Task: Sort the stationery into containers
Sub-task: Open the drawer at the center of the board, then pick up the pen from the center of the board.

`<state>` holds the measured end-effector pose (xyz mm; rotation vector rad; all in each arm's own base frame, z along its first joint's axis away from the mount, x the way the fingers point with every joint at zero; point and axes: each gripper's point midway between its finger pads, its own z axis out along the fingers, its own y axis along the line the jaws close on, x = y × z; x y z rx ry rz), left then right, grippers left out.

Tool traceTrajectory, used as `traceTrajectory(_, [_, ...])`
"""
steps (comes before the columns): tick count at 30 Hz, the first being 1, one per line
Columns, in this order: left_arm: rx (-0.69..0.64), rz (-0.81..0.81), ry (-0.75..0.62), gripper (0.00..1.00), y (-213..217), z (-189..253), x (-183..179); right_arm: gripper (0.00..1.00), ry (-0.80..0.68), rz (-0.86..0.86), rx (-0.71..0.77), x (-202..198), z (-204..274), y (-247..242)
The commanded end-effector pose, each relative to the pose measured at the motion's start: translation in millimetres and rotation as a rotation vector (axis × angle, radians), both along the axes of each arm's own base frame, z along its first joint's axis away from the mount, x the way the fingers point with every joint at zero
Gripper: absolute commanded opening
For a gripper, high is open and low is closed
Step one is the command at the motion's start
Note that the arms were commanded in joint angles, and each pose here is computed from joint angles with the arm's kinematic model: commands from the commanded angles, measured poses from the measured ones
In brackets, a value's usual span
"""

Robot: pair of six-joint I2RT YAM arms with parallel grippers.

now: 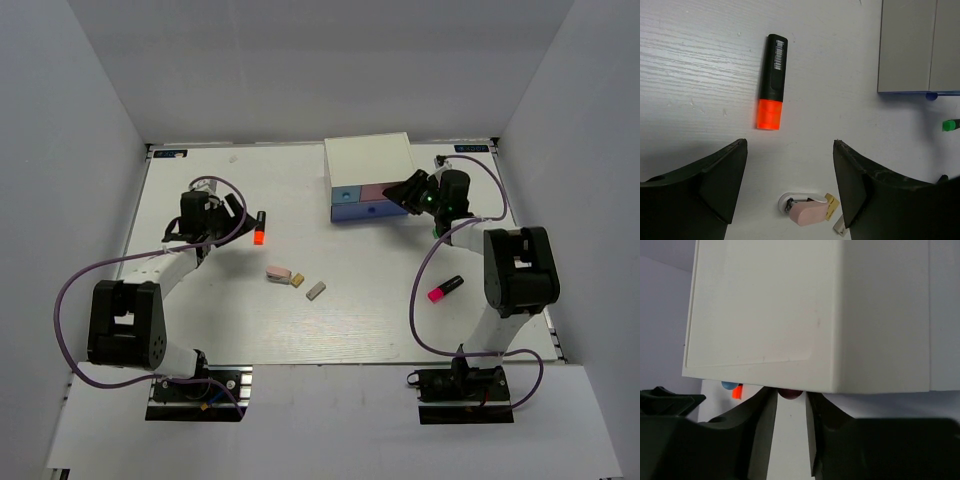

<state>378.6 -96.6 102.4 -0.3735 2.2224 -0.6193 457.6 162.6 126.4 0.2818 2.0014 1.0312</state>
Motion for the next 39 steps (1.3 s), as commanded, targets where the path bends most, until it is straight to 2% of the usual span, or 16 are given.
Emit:
traceTrajectory(1, [-0.019, -0.015, -0.043, 0.79, -6, 15, 10, 0.32, -0.106, -0.021, 0.015, 19, 29, 1])
traceTrajectory(4, [-0.019, -0.015, -0.04, 0.79, -7, 13, 14, 0.16, -0.107, -0.005, 0.017, 12, 27, 2])
traceTrajectory(7, [-0.017, -0.015, -0.024, 0.79, -7, 7, 20, 0.1, -0.097, 0.012, 0.019, 0, 21, 3])
traceTrajectory(14, [0.032, -0.04, 0.042, 0.79, -19, -15, 28, 0.08, -0.08, 0.055, 0.023, -32, 16, 6])
traceTrajectory(21, [0.105, -0.041, 0.042, 0.81, -25, -20, 41, 0.08, -0.048, 0.059, 0.022, -62, 11, 2])
traceTrajectory(26, [0.189, -0.025, 0.023, 0.82, -21, -22, 54, 0.08, -0.032, 0.057, 0.018, -70, 7, 0])
traceTrajectory(30, [0.293, -0.024, 0.069, 0.82, -14, -35, 57, 0.08, -0.022, 0.057, 0.017, -78, 7, -1])
traceTrajectory(32, [0.347, -0.014, 0.089, 0.82, -10, -44, 58, 0.13, -0.017, 0.057, 0.015, -82, 7, -2])
traceTrajectory(36, [0.424, -0.019, 0.124, 0.79, -8, -52, 57, 0.41, -0.014, 0.053, 0.013, -87, 5, -3])
traceTrajectory(37, [0.441, -0.022, 0.135, 0.76, -6, -58, 57, 0.52, -0.011, 0.055, 0.012, -89, 3, -3])
traceTrajectory(39, [0.459, -0.034, 0.143, 0.74, -9, -59, 58, 0.6, -0.023, 0.057, 0.007, -90, 6, -3])
